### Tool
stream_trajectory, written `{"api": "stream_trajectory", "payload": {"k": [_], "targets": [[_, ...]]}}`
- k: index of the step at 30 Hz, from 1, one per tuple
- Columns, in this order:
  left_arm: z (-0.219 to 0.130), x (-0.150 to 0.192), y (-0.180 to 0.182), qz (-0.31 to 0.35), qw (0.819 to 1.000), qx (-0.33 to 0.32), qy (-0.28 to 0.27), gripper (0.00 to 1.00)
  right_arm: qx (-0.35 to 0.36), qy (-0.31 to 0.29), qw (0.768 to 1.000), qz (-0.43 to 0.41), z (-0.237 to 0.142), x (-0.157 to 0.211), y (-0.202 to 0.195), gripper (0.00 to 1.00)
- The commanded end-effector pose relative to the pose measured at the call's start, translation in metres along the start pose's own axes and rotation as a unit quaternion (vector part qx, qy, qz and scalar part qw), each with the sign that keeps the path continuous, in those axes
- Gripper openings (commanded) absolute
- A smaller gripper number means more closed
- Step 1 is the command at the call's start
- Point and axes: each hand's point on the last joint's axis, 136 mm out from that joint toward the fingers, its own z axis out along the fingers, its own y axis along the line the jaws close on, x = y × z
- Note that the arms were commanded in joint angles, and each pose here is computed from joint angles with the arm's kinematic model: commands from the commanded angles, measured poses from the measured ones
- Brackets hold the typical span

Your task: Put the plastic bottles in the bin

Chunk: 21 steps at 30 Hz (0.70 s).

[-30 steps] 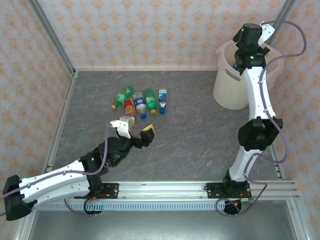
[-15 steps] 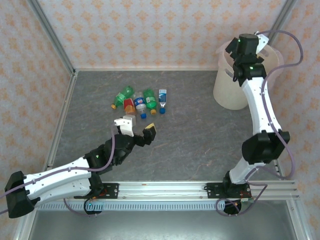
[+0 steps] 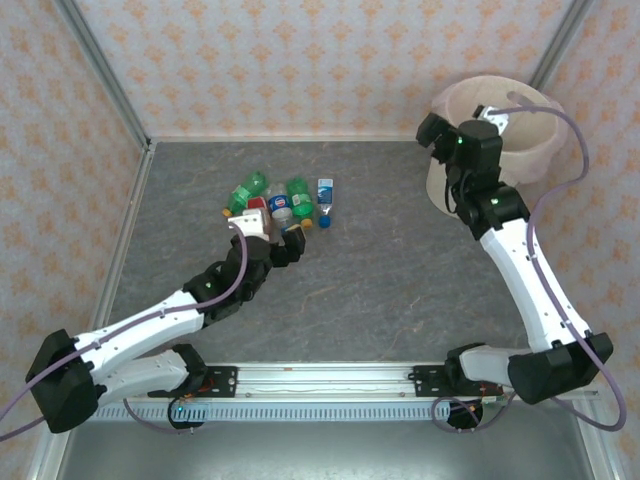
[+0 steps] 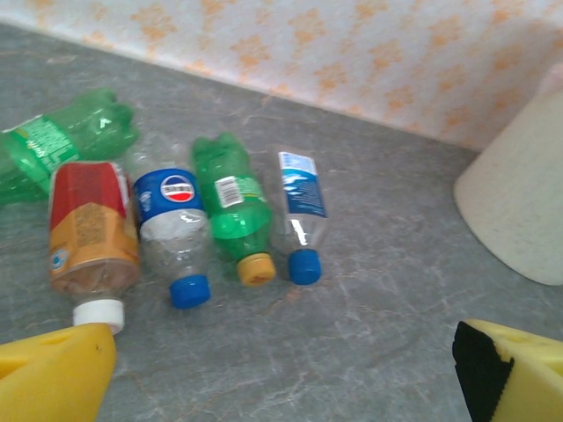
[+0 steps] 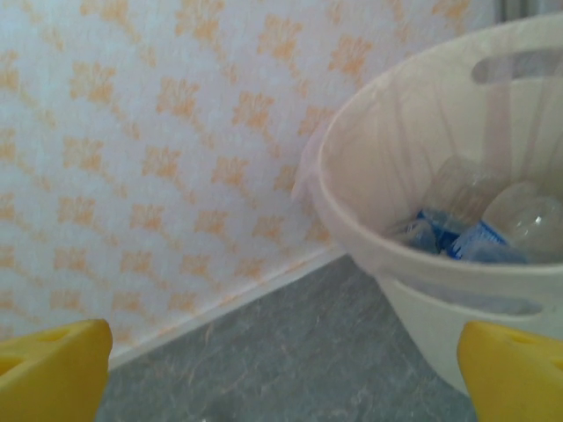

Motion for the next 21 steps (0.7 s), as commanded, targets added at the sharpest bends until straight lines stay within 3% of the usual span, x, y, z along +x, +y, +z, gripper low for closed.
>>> {"api": "stream_trajectory", "payload": {"k": [1, 9, 21], "targets": [[0.011, 0.002, 0.016, -0.028, 0.999, -0.034, 0.031, 0.99, -0.027, 0.000, 1.000, -0.005, -0.012, 0.007, 0.008, 1.00], [0.049, 0.017, 0.061, -0.069, 0.989, -0.092, 0.093, 0.96, -0.137, 0.026, 0.990, 0.002, -0.050, 0.028, 0.035, 1.00], [0.094, 0.046, 0.103, -0.105, 0.971, -0.142, 0.161, 0.76, -0.159, 0.034, 0.987, -0.017, -0.066, 0.043, 0.034, 1.00]]}}
